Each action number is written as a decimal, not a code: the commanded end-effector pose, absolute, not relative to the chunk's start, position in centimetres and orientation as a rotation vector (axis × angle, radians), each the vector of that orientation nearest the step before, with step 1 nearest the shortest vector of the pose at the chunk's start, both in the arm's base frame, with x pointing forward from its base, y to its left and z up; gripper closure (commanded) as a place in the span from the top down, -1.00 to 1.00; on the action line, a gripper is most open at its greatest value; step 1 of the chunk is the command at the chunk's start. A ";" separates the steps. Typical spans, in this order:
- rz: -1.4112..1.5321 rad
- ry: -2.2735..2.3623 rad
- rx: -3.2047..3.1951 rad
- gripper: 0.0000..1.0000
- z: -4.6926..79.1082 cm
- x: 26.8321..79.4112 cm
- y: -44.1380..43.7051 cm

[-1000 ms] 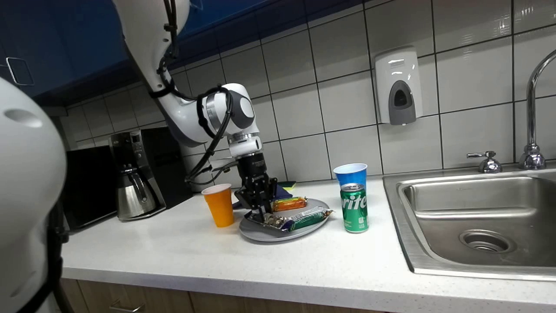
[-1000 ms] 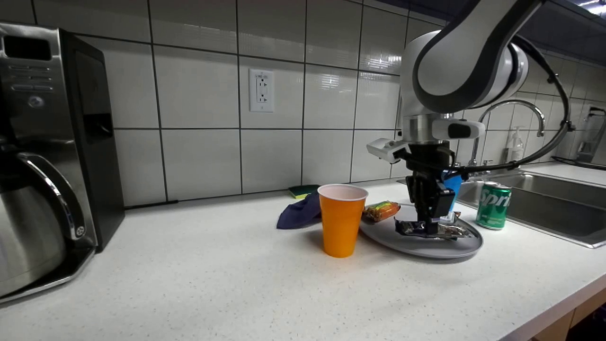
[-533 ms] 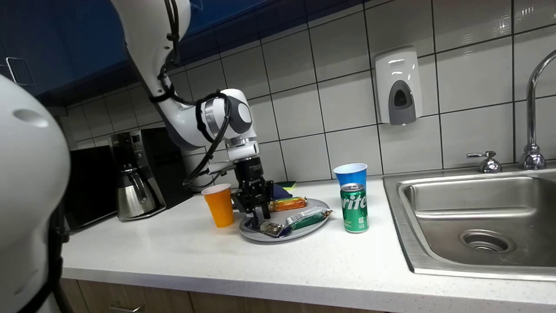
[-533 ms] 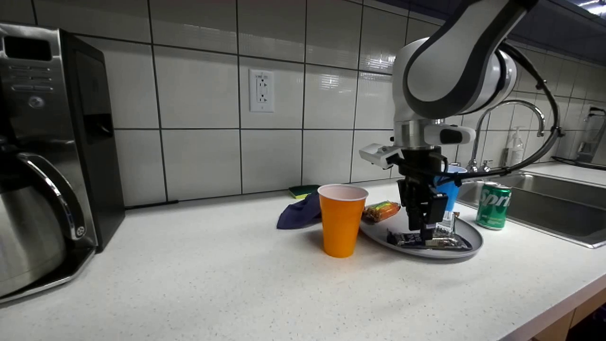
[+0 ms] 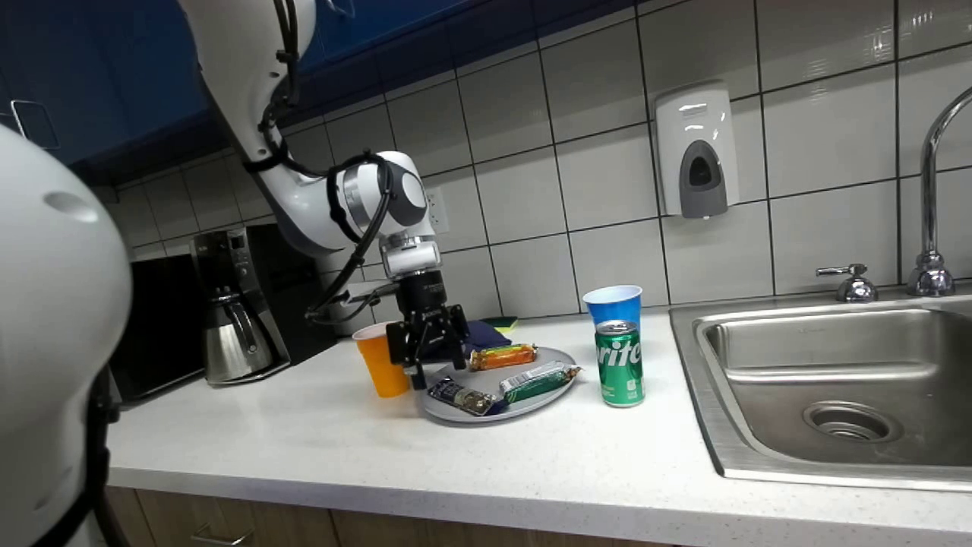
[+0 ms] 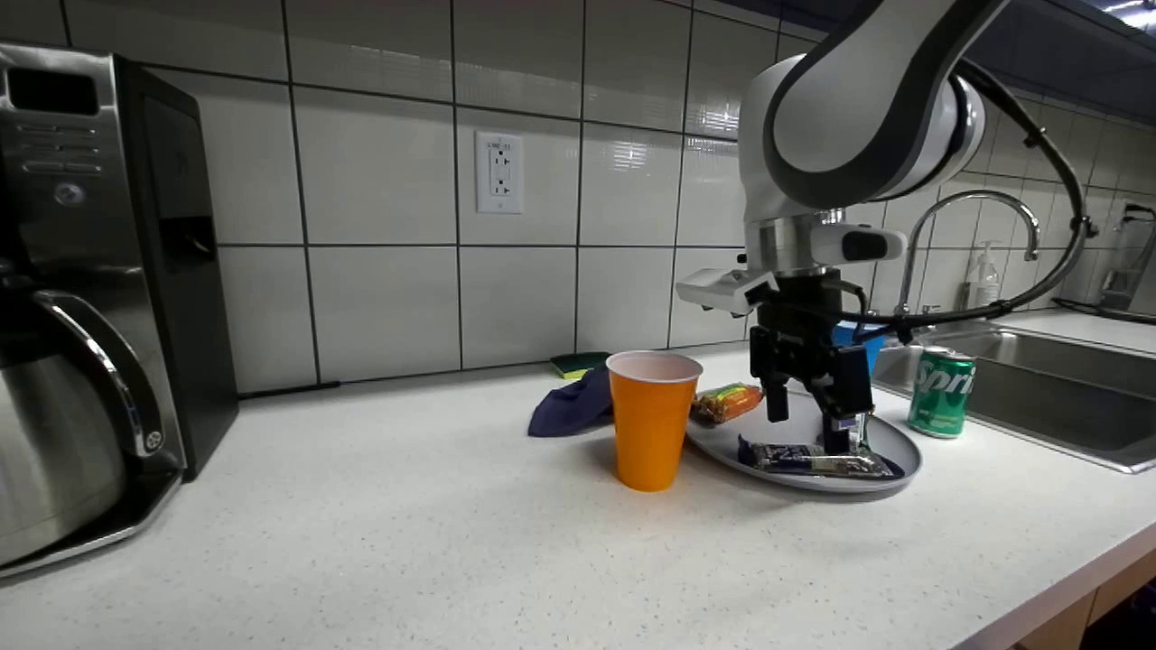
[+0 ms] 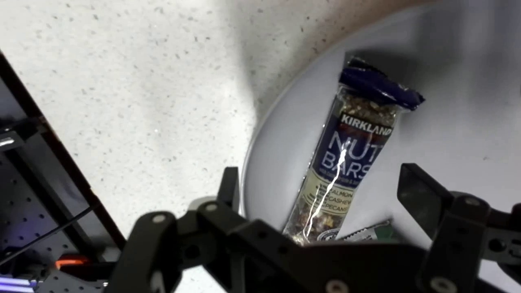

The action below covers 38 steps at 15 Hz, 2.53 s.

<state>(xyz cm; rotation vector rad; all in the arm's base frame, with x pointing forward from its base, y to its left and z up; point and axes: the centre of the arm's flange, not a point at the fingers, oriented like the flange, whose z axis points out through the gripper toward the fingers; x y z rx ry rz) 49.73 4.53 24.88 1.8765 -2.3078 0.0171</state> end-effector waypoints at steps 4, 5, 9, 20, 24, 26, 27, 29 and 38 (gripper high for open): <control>0.020 -2.071 2.037 1.00 29.5 46.0 3.9; 0.024 -2.031 2.063 1.00 29.9 45.6 3.8; 0.028 -1.893 2.200 1.00 31.7 43.7 3.7; 0.108 -1.382 2.591 1.00 35.0 37.8 2.7; 0.075 -1.188 2.749 1.00 36.0 36.3 2.0; 0.054 -1.102 2.823 1.00 36.5 35.8 1.7; 0.043 -1.064 2.856 1.00 36.7 35.5 1.6; 0.027 -0.995 2.912 1.00 37.1 35.1 1.4; -0.023 -0.868 3.007 1.00 36.5 36.0 1.8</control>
